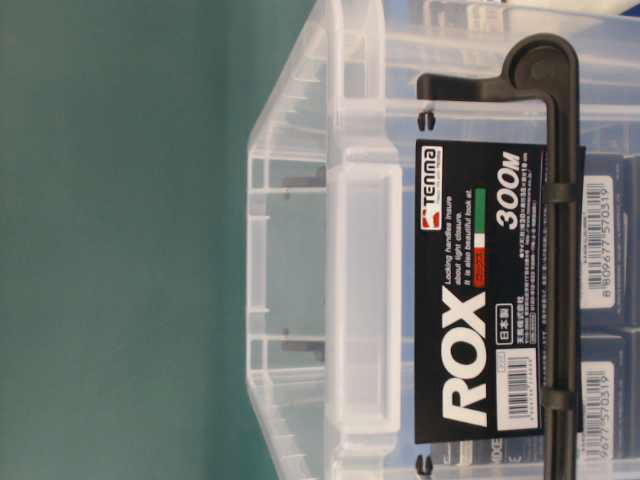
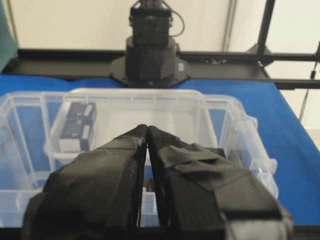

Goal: Pick the box from inside the plastic case
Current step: 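Move the right gripper from the white tray over the plastic case, then lower the open right gripper around a black box in the case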

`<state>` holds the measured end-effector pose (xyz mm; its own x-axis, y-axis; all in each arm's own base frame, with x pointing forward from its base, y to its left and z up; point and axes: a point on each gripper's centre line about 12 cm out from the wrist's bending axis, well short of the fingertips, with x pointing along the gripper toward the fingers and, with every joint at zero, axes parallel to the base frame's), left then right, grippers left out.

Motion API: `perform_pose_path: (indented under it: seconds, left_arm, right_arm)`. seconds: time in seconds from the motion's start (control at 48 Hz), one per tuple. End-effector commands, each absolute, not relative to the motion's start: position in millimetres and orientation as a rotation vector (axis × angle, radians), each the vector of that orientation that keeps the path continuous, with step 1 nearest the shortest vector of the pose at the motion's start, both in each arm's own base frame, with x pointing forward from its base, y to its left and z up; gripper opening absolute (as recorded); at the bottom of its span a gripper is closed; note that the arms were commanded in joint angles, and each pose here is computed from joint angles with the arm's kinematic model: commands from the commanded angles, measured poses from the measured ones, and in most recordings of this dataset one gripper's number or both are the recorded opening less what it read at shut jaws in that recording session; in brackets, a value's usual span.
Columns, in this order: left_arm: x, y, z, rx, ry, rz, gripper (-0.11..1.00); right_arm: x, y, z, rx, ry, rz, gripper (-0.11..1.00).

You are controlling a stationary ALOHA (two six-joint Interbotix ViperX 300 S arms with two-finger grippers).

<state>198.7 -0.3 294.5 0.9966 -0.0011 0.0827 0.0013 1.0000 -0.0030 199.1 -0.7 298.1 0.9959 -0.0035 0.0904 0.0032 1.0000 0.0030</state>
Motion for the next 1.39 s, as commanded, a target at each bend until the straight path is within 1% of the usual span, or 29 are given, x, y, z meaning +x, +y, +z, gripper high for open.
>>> perform_pose_path:
  seconds: [0.0,0.042,0.083,0.125,0.229,0.354,0.437,0.708,0.812,0.979,1.208,1.374]
  left_arm:
    - [202,-2,295,-0.004,-0.057,-0.013,0.14]
    - [203,-3,293,-0.002,-0.028,-0.016,0.13]
    - [204,-4,292,-0.003,-0.005,-0.020,0.06]
    - [204,-5,292,-0.003,0.018,-0.024,0.01]
    - [205,-8,293,0.001,0.075,-0.041,-0.04]
    - [206,-9,294,0.000,0.143,-0.041,-0.05]
    - [205,-8,294,0.004,0.183,-0.040,-0.05]
    - [203,-8,287,0.008,0.293,-0.037,-0.05]
    - [203,-8,286,0.006,0.305,-0.036,-0.05]
    - [203,-8,286,0.005,0.310,-0.036,-0.05]
    - [203,-8,287,0.005,0.311,-0.036,-0.05]
    - [204,-8,293,0.004,0.294,-0.036,-0.05]
  right_arm:
    - [203,-2,302,0.022,-0.095,-0.009,0.14]
    - [205,-3,304,0.061,-0.069,-0.019,0.13]
    - [208,-4,306,0.100,-0.028,-0.023,0.05]
    - [211,-5,306,0.127,0.031,-0.029,0.01]
    - [221,-3,306,0.160,0.218,-0.027,0.00]
    - [236,-1,310,0.192,0.379,-0.026,0.00]
    - [253,-1,311,0.197,0.486,-0.027,0.00]
    - [320,1,303,0.191,0.795,-0.027,0.00]
    - [348,4,301,0.185,0.911,-0.018,0.00]
    - [385,4,307,0.176,1.054,-0.010,0.00]
    - [413,7,292,0.159,1.287,0.012,0.01]
    - [432,8,279,0.116,1.318,0.047,0.05]
